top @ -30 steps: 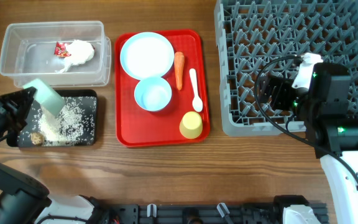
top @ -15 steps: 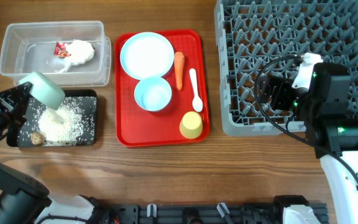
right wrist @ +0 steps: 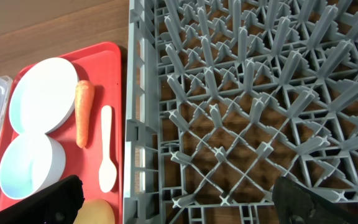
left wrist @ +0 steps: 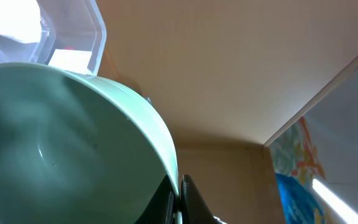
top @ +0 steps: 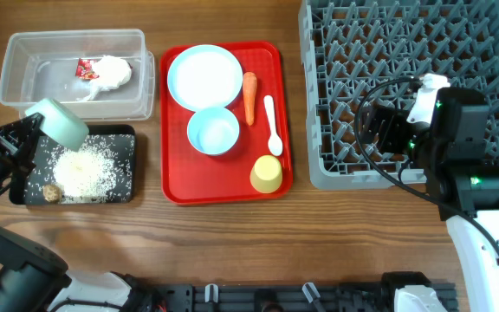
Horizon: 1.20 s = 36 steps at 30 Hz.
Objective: Sort waste into correct bins and load items into the dishwasher rack
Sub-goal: 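Place the empty green bowl back on the red tray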
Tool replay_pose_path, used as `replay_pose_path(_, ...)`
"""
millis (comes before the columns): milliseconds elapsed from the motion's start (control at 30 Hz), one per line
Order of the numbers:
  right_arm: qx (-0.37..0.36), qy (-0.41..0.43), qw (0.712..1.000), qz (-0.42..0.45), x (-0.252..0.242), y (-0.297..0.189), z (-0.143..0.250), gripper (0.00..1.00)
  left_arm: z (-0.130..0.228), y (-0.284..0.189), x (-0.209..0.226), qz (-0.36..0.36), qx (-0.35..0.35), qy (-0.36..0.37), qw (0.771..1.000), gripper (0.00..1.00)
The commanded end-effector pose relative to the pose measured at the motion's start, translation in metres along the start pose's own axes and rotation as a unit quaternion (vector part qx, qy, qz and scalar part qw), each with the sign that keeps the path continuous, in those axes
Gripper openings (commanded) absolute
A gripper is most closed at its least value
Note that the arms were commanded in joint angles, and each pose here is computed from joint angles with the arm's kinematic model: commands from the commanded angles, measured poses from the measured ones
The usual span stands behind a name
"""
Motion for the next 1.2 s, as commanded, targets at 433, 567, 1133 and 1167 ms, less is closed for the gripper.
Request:
replay_pose_path(433, 0.001, 0.007, 1.0, -0.003, 0.003, -0.001, -0.003, 1.0, 0.028, 0.052, -0.032, 0.043, 0.081, 0.141, 0.986, 0.04)
replay_pose_path(567, 0.0, 0.007, 1.0, -0.003, 0.003, -0.001, -0.003, 1.0, 0.054, 0.079, -0.051, 0.034, 0.139, 0.221, 0.965, 0.04)
replay_pose_path(1133, 0.009, 0.007, 1.0, 0.0, 0.001, -0.001, 0.001, 1.0, 0.219, 0.165, -0.007, -0.354, 0.421, 0.361, 0.753, 0.04)
replay_pose_path(1167, 0.009, 0.007, 1.0, 0.0, 0.001, -0.001, 0.001, 1.0, 0.223, 0.163, -0.006, -0.373, 0.422, 0.365, 0.741, 0.04)
Point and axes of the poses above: each gripper's point midway between its finger pads, its own y axis out along the fingers, its own x axis along the line the jaws close on, z = x × y, the point moved 3 cm from there along -y, back along the fingers, and after that the axes turned 14 degrees about y, right-handed, at the moved point
